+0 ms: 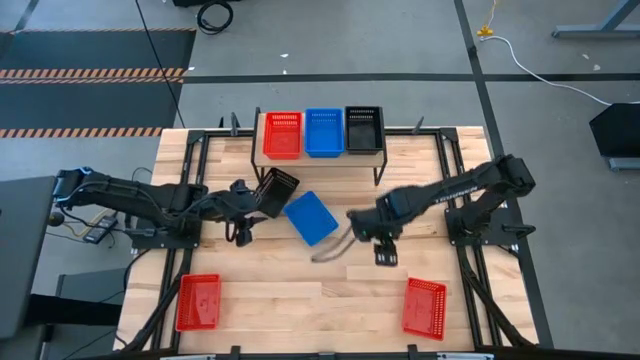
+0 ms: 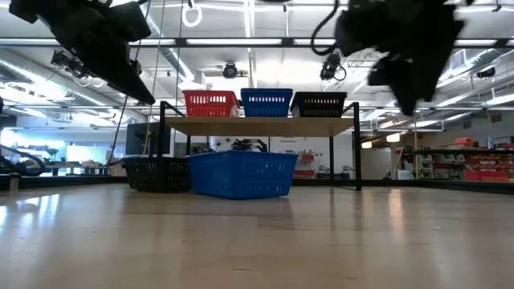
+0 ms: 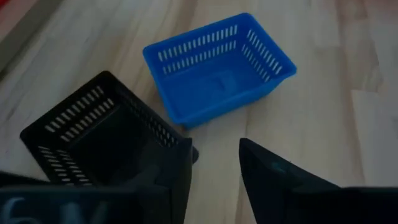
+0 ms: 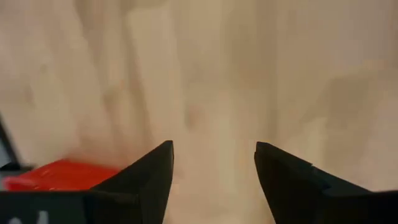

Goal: Stack baskets on shelf by color
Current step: Stack the right red bin on top of the red bin on the shelf

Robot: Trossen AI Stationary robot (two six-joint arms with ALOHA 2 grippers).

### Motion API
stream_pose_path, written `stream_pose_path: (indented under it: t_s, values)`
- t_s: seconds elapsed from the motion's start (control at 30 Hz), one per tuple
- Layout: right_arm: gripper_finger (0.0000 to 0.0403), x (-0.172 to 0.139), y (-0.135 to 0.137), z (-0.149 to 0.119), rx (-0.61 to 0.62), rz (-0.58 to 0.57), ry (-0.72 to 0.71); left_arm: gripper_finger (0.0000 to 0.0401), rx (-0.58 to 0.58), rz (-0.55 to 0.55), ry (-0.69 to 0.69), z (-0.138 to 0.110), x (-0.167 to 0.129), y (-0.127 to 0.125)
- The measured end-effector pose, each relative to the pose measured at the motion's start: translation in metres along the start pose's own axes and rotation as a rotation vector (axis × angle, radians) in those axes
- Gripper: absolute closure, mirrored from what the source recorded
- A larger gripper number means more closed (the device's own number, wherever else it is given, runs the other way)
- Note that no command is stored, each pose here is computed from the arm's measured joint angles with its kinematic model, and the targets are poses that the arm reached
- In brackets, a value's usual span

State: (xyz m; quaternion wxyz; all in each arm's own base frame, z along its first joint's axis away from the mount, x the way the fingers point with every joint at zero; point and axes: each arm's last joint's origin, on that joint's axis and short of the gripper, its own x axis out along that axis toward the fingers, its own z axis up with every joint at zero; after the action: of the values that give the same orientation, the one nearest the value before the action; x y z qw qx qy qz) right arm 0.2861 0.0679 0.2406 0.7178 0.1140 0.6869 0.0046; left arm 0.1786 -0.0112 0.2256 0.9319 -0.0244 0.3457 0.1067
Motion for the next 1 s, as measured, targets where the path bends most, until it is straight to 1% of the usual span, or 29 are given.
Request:
stream_pose_path:
  t_s: [0.17,0.37,0.5,0.6,0.77,0.87,1.0]
  values:
    - [0.0172,0.007,0.033,-0.017,0.06,0.01,0.03,0.0267,-0.024,0.017,0.049,-0.005,0.0,0.001]
    - [0.0173,0.013,0.071,-0.038,0.104,0.012,0.008,0.0279,-0.057,0.012,0.102,-0.01,-0.001,0.002]
    - [0.0173,0.015,0.089,-0.054,0.186,-0.008,-0.003,0.0279,-0.057,0.012,0.101,-0.01,-0.001,0.002]
    - [0.0173,0.017,0.104,-0.064,0.27,0.019,-0.016,0.0278,-0.057,0.011,0.102,-0.01,-0.001,0.001]
    - [0.0173,0.02,0.127,-0.078,0.412,0.069,-0.083,0.0278,-0.056,0.012,0.104,-0.01,-0.001,0.002]
    - [0.0173,0.025,0.135,-0.087,0.565,0.053,-0.109,0.0278,-0.056,0.012,0.104,-0.01,-0.001,0.002]
    - [0.0173,0.041,0.133,-0.097,0.769,0.038,-0.147,0.0279,-0.035,0.01,0.103,-0.01,-0.001,0.001]
